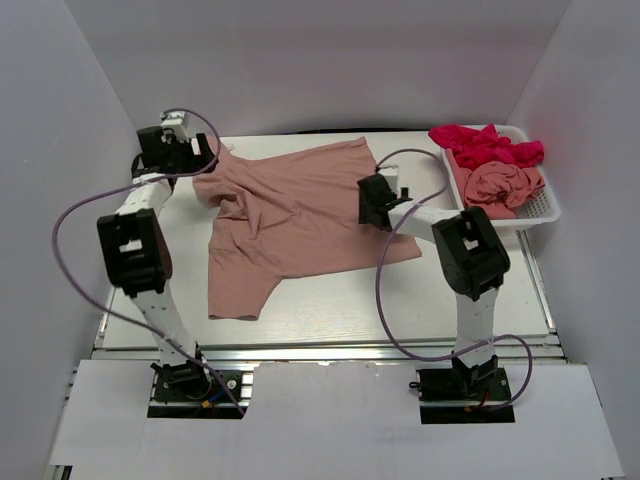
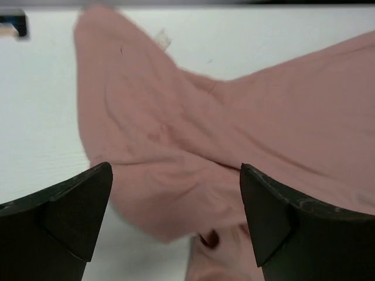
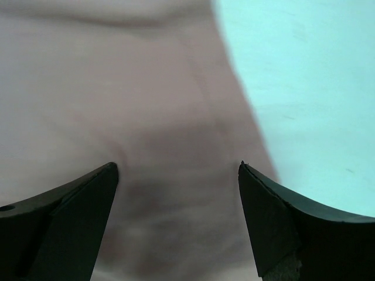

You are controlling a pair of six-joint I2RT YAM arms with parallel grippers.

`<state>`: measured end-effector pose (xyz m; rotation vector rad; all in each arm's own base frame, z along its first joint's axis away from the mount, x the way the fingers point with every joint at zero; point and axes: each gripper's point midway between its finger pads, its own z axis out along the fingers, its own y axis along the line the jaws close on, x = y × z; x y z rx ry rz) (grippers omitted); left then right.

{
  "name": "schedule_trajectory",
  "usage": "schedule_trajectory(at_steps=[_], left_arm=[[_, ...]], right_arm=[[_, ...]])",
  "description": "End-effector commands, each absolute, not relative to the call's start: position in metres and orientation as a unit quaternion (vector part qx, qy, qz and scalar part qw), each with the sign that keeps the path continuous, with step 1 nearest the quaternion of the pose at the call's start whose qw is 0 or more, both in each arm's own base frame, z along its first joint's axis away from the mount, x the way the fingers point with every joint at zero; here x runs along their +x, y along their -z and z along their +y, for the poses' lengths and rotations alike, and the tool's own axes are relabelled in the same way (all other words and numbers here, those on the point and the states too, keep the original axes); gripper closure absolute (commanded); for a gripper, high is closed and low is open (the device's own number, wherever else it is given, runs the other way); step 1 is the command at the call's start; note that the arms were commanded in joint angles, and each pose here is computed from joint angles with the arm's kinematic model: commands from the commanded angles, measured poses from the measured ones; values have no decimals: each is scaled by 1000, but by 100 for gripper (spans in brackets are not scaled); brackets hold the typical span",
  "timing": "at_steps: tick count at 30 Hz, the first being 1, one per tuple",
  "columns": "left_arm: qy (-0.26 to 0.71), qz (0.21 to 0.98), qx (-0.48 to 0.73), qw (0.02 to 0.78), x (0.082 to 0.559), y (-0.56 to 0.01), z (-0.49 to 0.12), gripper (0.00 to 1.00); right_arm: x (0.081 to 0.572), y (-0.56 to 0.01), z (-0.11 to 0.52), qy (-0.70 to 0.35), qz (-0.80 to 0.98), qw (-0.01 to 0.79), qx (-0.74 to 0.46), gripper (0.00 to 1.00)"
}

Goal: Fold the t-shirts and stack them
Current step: Flatten out the tshirt

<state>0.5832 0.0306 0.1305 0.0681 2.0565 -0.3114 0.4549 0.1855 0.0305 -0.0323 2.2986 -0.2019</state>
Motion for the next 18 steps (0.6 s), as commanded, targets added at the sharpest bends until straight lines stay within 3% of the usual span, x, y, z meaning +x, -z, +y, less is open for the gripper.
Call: schedule_trajectory(at_steps=[1,11,18], left_arm=[[149,810,78,561,541,-214,11,2],[244,837,63,485,448,-173,-37,2],[238,863,102,435,430,-143,-55,2]], right_arm=[[439,-53,145,90,905,410,72,13],[383,-68,107,112,899,409,110,13],[367,-70,97,109,898,409,120,13]])
